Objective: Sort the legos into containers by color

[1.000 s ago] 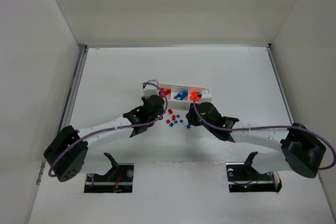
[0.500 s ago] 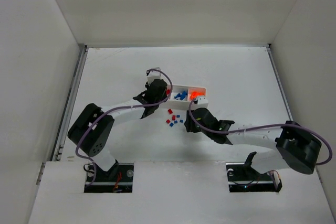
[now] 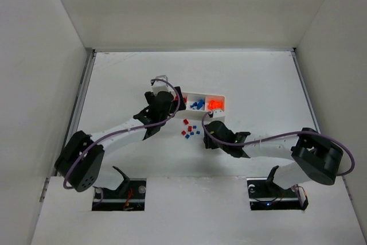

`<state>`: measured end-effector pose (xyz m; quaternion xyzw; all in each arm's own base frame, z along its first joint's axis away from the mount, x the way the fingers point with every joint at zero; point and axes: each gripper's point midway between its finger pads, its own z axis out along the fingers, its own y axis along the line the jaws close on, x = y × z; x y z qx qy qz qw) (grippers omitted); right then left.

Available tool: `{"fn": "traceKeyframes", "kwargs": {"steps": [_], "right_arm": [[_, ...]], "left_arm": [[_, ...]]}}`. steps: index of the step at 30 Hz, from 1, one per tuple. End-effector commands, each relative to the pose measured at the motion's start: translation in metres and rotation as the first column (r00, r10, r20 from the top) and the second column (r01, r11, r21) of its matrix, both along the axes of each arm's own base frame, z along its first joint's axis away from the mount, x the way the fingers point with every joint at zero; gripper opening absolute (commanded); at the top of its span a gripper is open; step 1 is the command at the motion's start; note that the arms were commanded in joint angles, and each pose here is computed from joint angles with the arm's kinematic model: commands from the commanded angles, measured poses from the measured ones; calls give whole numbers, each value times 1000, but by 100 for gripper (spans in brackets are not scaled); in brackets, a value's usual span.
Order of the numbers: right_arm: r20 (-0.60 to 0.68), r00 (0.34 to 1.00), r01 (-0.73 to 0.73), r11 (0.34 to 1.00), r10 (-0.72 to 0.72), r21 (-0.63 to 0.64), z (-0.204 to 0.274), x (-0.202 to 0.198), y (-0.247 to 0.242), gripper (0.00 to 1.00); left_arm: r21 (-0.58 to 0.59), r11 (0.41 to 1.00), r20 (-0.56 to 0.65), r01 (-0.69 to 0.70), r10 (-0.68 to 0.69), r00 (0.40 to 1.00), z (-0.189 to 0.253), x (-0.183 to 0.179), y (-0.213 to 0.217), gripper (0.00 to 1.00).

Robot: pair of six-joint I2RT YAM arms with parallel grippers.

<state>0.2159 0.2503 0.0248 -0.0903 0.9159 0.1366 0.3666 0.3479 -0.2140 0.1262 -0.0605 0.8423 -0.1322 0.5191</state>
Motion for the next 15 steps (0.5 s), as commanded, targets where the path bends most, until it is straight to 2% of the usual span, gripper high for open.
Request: {"fn": "traceKeyframes", "kwargs": {"steps": [1, 8, 15], "right_arm": [[8, 1000, -1, 1000, 1, 7, 5, 2, 9, 43], [-3, 1000, -1, 1000, 1, -29, -5, 2, 10, 42], [-6, 1000, 9, 999, -9, -35, -3, 1, 9, 25]], "left_arm": [[-12, 999, 67, -35, 36, 997, 18, -11, 15, 100], [-11, 999, 99, -50, 51, 994, 22, -30, 31, 100], [105, 994, 5, -7, 6, 1000, -4, -46, 25, 100]]}}
